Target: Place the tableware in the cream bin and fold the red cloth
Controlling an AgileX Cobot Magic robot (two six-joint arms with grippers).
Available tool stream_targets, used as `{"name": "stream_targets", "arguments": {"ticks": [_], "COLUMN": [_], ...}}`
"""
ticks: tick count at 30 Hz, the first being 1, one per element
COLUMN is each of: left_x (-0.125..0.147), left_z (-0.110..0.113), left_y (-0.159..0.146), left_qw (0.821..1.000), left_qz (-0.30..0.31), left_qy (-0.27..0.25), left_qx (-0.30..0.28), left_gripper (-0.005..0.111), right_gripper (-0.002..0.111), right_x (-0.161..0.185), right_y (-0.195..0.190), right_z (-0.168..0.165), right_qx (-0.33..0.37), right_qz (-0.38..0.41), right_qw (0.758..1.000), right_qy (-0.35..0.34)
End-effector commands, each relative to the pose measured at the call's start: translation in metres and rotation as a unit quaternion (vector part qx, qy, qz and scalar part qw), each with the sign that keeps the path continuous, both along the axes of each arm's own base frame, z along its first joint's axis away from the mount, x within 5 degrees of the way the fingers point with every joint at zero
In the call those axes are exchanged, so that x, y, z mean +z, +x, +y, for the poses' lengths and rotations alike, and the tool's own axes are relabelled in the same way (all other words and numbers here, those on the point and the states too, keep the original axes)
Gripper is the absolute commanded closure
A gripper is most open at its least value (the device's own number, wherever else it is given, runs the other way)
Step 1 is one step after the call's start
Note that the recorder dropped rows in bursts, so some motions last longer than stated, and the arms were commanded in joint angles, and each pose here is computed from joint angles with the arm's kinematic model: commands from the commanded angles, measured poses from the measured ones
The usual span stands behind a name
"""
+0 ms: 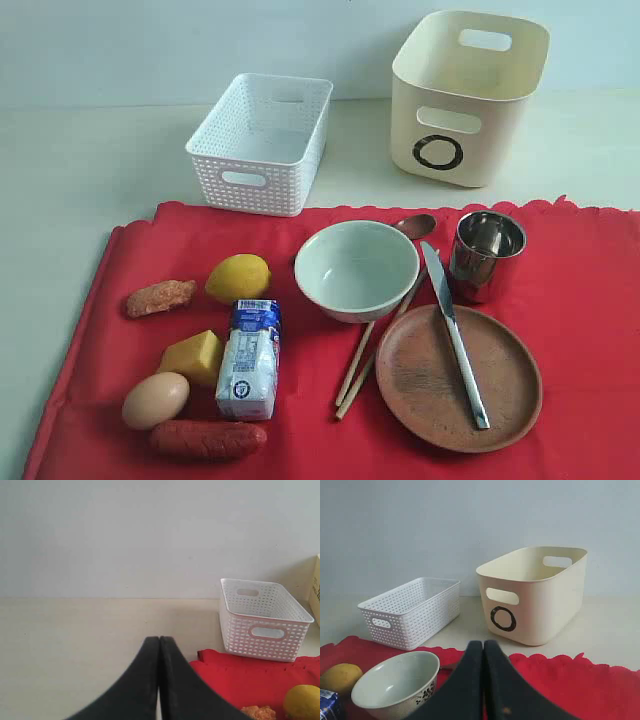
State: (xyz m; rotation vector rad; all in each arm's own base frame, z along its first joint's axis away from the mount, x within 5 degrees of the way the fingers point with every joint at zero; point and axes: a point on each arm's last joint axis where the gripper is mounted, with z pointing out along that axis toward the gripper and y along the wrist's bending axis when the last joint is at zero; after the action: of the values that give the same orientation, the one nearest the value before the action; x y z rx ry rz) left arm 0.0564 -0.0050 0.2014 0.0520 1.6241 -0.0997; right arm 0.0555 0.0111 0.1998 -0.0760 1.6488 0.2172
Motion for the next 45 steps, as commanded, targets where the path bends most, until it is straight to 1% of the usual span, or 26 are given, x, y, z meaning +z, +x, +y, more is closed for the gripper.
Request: {"name": "stream_targets", "arguments": {"ticks": [1,20,25,28,31,43,45], "left_x": [-0.0007,-0.0007,-0.0007,-0.0007,-0.0007,-0.0007,-0.0007], "left_z": [0.0,0.0,0.0,0.0,0.0,0.0,0.0], "left_y": [-0.0003,-0.0003,-0.0003,-0.0003,-0.0003,-0.0003,-0.0003], "left_qw": [1.0,1.0,1.0,1.0,1.0,1.0,1.0], "left_qz": [-0.002,-0.002,-0.002,-0.002,-0.002,-0.002,-0.002], "left_qy": [0.001,0.0,0.001,0.001,0.001,0.001,0.001], "left_qx": [0.0,0.0,0.0,0.0,0.0,0.0,0.0], "left_gripper": [0.106,0.106,0.106,0.106,0.106,0.106,0.106], "right_gripper": [0.108,0.108,0.108,0.108,0.108,0.108,0.108], "right_x": [-0.0006,0.0004,0.0046,0.0063,0.0069,0.0069,0.0056], "right_y": [-0.0003,-0.0003,-0.0001,-0.0001,-0.0001,-0.0001,0.0019], "right_z": [0.0,-0.0001,0.0001,-0.0001,0.0,0.0001,0.0004], "right_qx": [0.001,0.0,0.0,-0.002,-0.002,-0.002,-0.003], "right_qz": [-0.004,-0.009,-0.026,-0.034,-0.03,-0.03,-0.019], "right_qw": [1.0,1.0,0.999,0.998,0.996,0.996,0.997], "right_qy": [0.002,0.003,0.039,0.046,0.081,0.083,0.081]}}
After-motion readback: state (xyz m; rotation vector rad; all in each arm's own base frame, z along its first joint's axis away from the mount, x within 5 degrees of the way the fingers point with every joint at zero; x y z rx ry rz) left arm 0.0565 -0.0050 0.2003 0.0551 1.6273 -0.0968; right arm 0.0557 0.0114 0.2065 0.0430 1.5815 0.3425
